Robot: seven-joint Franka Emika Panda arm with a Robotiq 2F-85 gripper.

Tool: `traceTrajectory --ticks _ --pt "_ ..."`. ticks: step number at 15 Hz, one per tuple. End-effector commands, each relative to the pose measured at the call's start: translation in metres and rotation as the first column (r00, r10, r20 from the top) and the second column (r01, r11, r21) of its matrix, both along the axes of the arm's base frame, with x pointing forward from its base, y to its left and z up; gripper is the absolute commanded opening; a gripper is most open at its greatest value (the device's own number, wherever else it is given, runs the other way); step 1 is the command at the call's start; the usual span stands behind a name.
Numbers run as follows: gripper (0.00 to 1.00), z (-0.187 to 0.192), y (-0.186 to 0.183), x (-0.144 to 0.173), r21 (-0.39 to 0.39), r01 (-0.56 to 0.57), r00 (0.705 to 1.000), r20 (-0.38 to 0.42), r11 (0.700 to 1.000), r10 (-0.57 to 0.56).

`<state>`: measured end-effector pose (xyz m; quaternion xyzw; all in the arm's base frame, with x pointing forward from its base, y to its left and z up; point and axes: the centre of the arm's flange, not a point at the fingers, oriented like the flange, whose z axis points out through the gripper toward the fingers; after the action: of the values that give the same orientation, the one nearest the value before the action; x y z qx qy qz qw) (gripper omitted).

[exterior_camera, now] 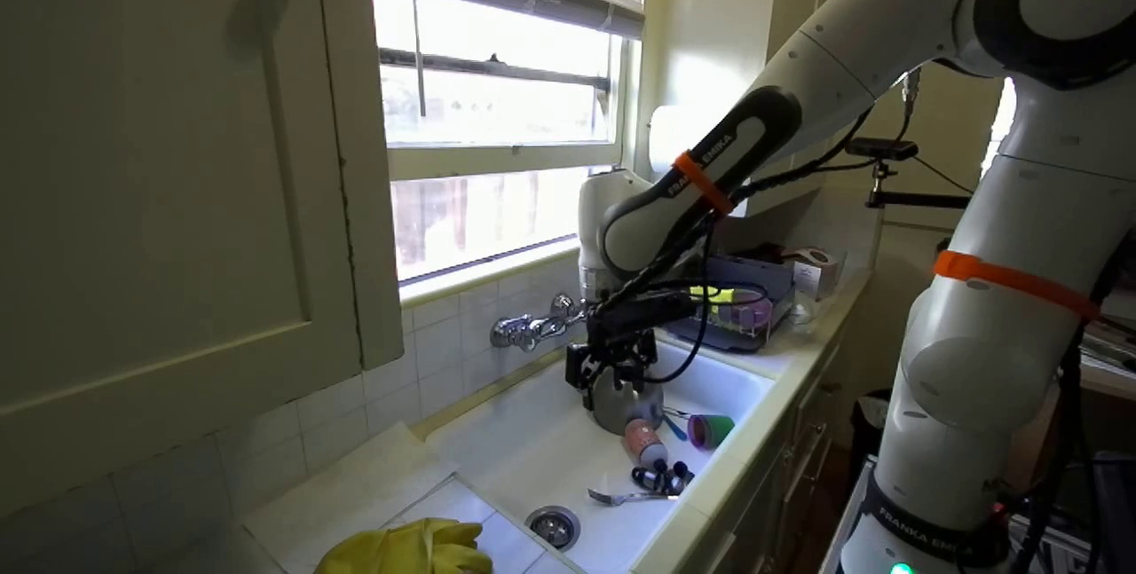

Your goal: Remove the orange bottle from the sink and put it on the window sill

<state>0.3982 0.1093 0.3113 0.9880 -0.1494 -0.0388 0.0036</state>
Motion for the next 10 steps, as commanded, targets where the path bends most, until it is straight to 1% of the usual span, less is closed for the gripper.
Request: traceTrajectory --ticks 1,3,5,7,10 --pt "1.0 -0.042 -0.034 -0.008 0.025 0.092 0.981 0.168 0.995 -0.095" --pt "1.0 -0.054 -0.059 -0.007 0.02 0.134 0.961 0.242 0.991 -0.135" --pt "1.0 -0.068 -0.085 -0.006 0.005 0.176 0.939 0.298 0.984 -0.17" --pt "1.0 -0.083 -0.11 0.002 -0.012 0.234 0.921 0.323 0.972 -0.217" --pt "1.0 -0.115 -0.148 0.006 -0.036 0.31 0.908 0.306 0.95 -0.285"
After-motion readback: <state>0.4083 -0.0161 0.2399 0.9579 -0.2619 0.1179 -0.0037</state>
